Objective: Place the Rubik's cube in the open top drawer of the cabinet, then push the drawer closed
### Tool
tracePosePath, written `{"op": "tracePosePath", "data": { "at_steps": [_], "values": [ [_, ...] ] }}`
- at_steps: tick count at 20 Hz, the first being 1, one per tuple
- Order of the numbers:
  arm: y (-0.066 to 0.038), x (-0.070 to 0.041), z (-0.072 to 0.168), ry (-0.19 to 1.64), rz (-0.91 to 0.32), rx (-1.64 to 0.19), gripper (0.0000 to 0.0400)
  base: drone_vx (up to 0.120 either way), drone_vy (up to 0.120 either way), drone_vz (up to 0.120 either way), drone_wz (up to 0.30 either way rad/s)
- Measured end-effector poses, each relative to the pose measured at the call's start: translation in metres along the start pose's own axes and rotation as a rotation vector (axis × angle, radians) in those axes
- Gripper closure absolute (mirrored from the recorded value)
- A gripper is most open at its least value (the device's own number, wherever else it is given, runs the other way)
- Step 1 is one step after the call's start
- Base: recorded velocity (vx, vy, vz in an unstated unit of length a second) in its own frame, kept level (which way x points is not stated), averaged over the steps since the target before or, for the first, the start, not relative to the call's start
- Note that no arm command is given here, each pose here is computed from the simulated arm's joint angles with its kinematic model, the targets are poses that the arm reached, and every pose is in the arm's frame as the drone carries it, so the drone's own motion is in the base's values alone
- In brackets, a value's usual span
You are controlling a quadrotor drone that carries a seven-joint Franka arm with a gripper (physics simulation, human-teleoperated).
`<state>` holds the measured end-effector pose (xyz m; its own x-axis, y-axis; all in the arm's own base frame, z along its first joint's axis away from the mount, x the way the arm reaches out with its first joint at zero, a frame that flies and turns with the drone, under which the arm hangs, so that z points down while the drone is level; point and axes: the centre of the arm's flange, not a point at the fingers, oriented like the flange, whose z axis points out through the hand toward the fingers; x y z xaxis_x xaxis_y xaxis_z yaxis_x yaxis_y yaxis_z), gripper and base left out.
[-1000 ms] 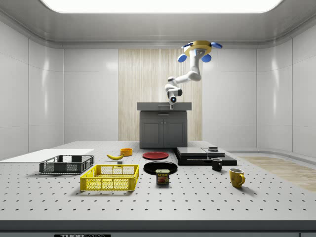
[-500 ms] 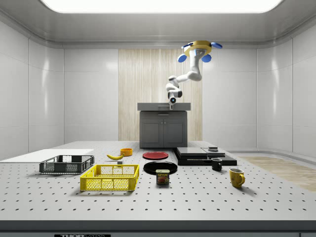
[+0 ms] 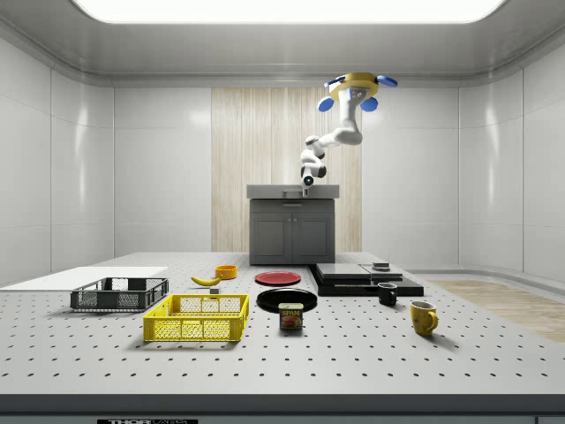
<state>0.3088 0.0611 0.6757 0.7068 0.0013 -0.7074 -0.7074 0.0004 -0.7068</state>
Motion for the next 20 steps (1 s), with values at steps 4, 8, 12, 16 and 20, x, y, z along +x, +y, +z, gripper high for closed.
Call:
{"op": "tracePosePath", "data": {
  "at_steps": [4,8,12,16,20],
  "values": [
    [0.000,-0.001,0.023,0.000,-0.001,0.000,0.0295,0.000,0.000,0.000,0.000],
    [-0.001,-0.001,0.046,0.000,-0.001,0.000,0.0295,0.000,0.000,0.000,0.000],
    [-0.001,0.000,0.069,-0.001,0.007,0.000,0.0293,0.000,0.000,0.000,0.000],
    [-0.002,-0.001,0.092,-0.001,0.003,0.000,0.0294,0.000,0.000,0.000,0.000],
    [-0.005,-0.001,0.112,-0.001,0.000,-0.001,0.0295,0.000,0.000,0.000,0.000]
  ]
}}
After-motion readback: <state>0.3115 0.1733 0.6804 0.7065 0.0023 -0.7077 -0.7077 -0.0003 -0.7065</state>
